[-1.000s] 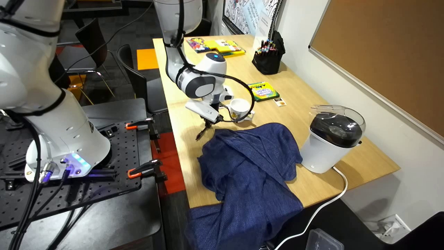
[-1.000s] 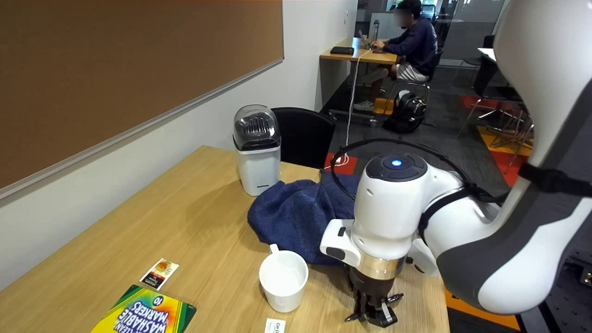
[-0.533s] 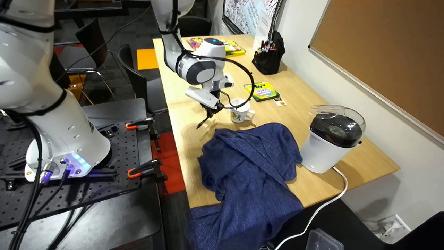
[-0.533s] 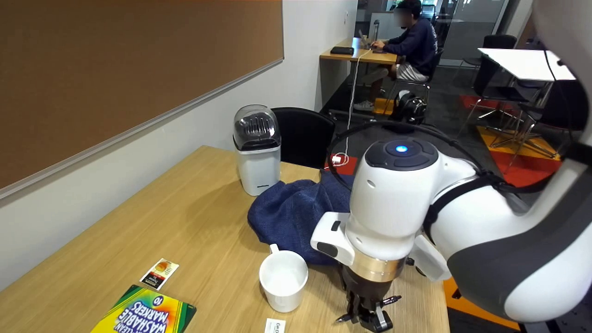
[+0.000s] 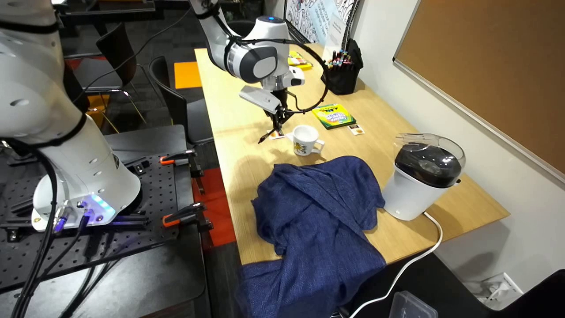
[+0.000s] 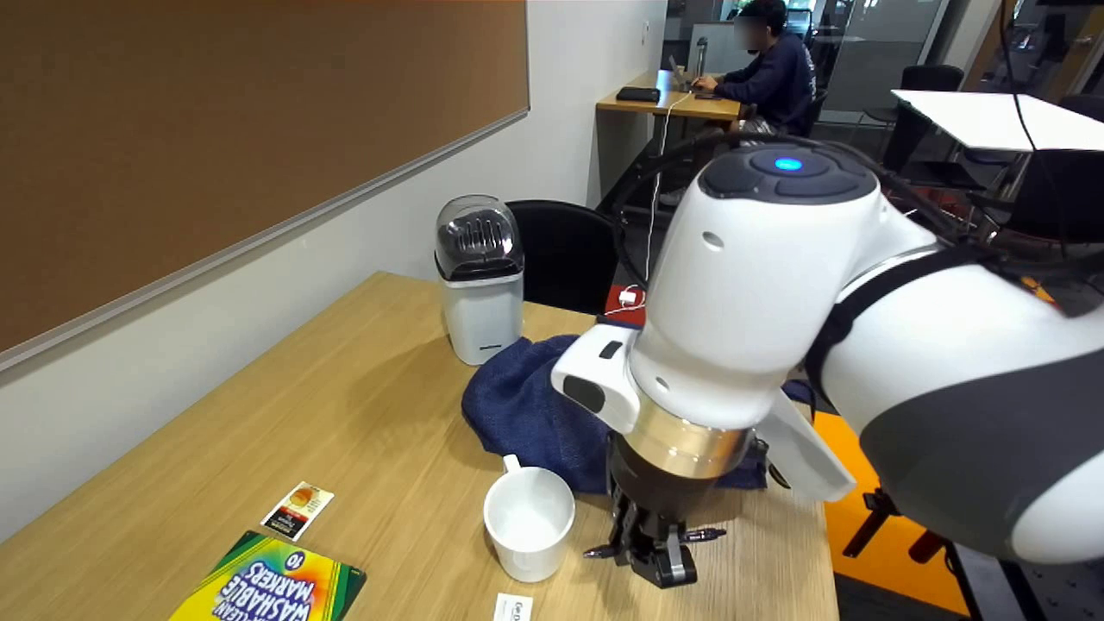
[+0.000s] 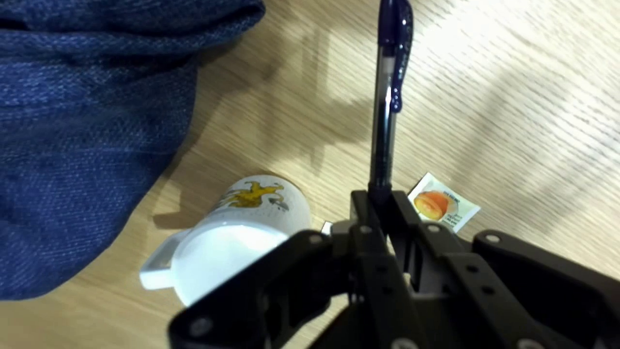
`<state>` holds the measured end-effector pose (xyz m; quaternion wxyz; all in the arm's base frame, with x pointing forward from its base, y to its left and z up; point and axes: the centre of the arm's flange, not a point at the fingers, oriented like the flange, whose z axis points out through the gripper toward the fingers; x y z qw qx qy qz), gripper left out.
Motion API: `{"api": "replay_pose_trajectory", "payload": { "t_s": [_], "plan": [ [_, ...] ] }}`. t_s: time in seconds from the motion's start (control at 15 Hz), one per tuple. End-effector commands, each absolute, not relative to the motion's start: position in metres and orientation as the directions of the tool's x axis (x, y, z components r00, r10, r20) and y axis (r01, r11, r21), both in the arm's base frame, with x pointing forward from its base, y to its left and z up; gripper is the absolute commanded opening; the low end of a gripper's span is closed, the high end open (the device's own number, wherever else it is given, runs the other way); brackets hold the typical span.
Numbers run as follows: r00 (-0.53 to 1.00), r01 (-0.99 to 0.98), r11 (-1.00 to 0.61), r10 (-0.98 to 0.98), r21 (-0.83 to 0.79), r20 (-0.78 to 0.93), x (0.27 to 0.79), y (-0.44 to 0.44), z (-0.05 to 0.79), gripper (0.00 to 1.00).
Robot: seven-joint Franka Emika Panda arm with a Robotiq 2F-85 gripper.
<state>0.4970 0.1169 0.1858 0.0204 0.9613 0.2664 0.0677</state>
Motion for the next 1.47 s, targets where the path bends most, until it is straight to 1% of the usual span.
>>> {"api": "replay_pose_trajectory", "payload": {
  "t_s": [0.0,0.53,0.8,0.87,1.27,1.33,1.4],
  "plan": [
    [0.881,0.459,-0.885,0.464,0.075,0.094,0.509,0.116,0.226,0.03],
    [0.908,0.407,-0.910,0.412,0.080,0.077,0.548,0.105,0.294,0.03],
    [0.913,0.404,-0.914,0.406,0.044,0.038,0.568,0.087,0.325,0.03],
    [0.913,0.399,-0.914,0.403,0.069,0.059,0.557,0.096,0.304,0.13],
    [0.914,0.398,-0.915,0.402,0.059,0.053,0.565,0.089,0.316,0.13],
    [0.922,0.377,-0.922,0.383,0.091,0.059,0.568,0.090,0.312,0.03],
    [0.926,0.357,-0.923,0.370,0.143,0.077,0.571,0.094,0.308,0.03]
  ]
}}
